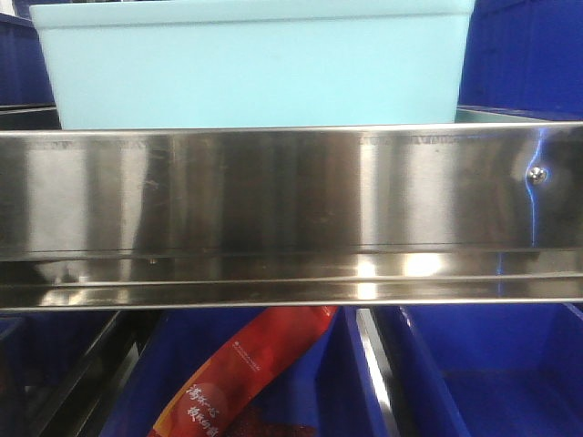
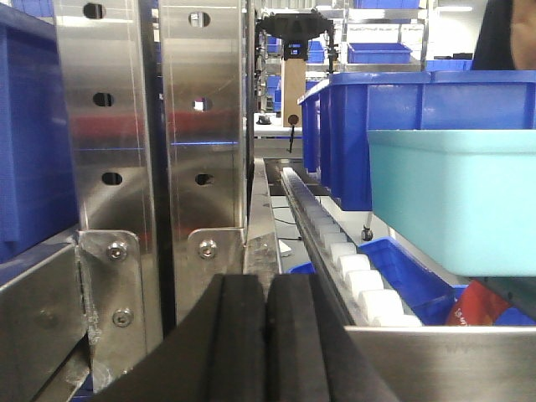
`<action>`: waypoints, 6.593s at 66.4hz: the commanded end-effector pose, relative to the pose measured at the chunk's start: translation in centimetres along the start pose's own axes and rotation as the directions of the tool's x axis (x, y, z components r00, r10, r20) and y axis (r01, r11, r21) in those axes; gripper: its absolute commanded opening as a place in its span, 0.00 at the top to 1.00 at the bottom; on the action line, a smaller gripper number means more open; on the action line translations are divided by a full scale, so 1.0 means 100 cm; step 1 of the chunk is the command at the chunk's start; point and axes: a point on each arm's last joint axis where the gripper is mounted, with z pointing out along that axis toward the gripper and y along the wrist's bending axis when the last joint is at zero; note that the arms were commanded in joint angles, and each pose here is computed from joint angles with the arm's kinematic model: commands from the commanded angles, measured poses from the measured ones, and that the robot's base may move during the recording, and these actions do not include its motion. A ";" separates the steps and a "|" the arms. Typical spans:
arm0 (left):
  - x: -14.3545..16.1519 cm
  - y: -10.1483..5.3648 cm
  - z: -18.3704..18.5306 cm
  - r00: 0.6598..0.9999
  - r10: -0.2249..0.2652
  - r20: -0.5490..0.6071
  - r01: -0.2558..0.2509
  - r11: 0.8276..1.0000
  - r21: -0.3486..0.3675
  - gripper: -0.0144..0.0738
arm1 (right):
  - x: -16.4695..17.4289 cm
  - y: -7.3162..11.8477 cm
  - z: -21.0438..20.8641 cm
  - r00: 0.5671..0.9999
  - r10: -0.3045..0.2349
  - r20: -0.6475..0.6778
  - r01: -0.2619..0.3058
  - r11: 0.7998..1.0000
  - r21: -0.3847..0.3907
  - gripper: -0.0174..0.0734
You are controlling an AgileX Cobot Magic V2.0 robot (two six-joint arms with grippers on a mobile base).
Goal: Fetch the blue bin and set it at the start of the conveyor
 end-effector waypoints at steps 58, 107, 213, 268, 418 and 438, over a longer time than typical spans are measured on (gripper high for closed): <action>-0.003 0.000 0.000 1.000 0.005 0.026 -0.005 1.000 -0.006 0.96 | -0.002 0.000 0.000 1.000 -0.009 0.027 0.008 1.000 0.005 0.99; -0.087 0.004 -0.010 0.998 0.006 0.067 -0.005 1.000 -0.020 0.96 | -0.077 -0.002 -0.017 0.984 0.000 0.180 -0.001 1.000 0.007 0.99; -0.180 -0.048 0.218 0.890 -0.108 -0.443 0.153 0.986 0.066 0.96 | -0.181 0.075 0.210 0.860 0.110 -0.498 -0.206 0.968 -0.142 0.96; -0.163 -0.097 0.314 0.676 -0.142 -0.723 0.083 0.990 -0.117 0.96 | -0.159 0.153 0.310 0.627 0.025 -0.778 -0.106 0.993 -0.054 0.96; -0.099 -0.111 0.336 0.496 -0.081 -0.864 0.015 0.996 -0.084 0.53 | -0.121 0.149 0.334 0.493 0.019 -0.870 -0.067 0.998 -0.016 0.61; -0.099 -0.111 0.336 0.496 -0.080 -0.864 0.015 0.996 -0.084 0.57 | -0.121 0.149 0.334 0.492 0.013 -0.870 -0.066 0.998 -0.023 0.62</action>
